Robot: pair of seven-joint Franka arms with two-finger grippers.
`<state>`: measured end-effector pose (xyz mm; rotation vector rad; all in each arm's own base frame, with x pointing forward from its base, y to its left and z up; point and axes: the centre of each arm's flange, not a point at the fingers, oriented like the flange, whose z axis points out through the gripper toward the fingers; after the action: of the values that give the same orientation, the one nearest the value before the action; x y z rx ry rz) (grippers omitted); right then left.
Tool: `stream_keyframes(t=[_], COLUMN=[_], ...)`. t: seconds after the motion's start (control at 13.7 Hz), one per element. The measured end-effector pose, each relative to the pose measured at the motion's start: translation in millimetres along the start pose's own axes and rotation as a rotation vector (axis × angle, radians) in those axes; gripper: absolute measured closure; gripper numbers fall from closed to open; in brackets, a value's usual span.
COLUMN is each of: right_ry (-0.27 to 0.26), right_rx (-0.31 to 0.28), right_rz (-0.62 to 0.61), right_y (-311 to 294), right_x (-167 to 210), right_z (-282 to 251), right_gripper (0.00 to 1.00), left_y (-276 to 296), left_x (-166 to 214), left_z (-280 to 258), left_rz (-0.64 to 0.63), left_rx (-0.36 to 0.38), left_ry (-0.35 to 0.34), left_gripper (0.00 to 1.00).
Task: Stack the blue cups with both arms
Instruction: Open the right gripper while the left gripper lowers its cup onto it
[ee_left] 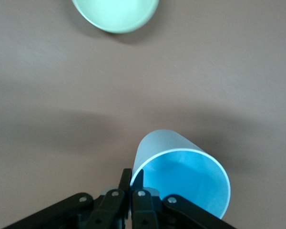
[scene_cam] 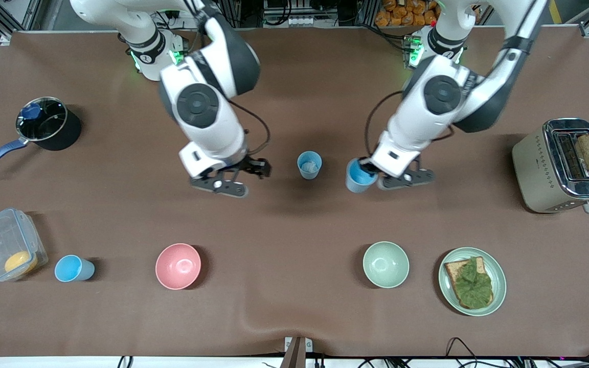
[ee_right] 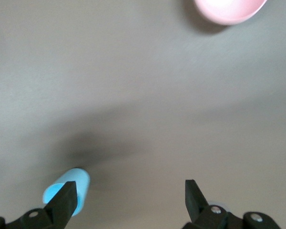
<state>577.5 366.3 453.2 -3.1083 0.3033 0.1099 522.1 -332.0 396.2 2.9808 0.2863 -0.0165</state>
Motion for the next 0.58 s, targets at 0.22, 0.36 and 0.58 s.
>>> stream_keyframes(t=[0.22, 0.36, 0.58], right_ry=[0.01, -0.02, -0.033], right_rx=[0.021, 0.034, 0.068], right_rz=[-0.089, -0.15, -0.236], right_y=[81, 160, 262], right_x=[47, 74, 95], right_z=[-49, -77, -102], right_gripper=[0.0, 0.0, 0.0], left_y=[47, 69, 86], left_x=[-37, -57, -67], left_z=[26, 55, 93], left_rz=[-0.003, 0.004, -0.008], left_rx=[-0.001, 0.017, 0.057], left_ry=[-0.049, -0.093, -0.115], left_gripper=[0.97, 0.97, 0.97])
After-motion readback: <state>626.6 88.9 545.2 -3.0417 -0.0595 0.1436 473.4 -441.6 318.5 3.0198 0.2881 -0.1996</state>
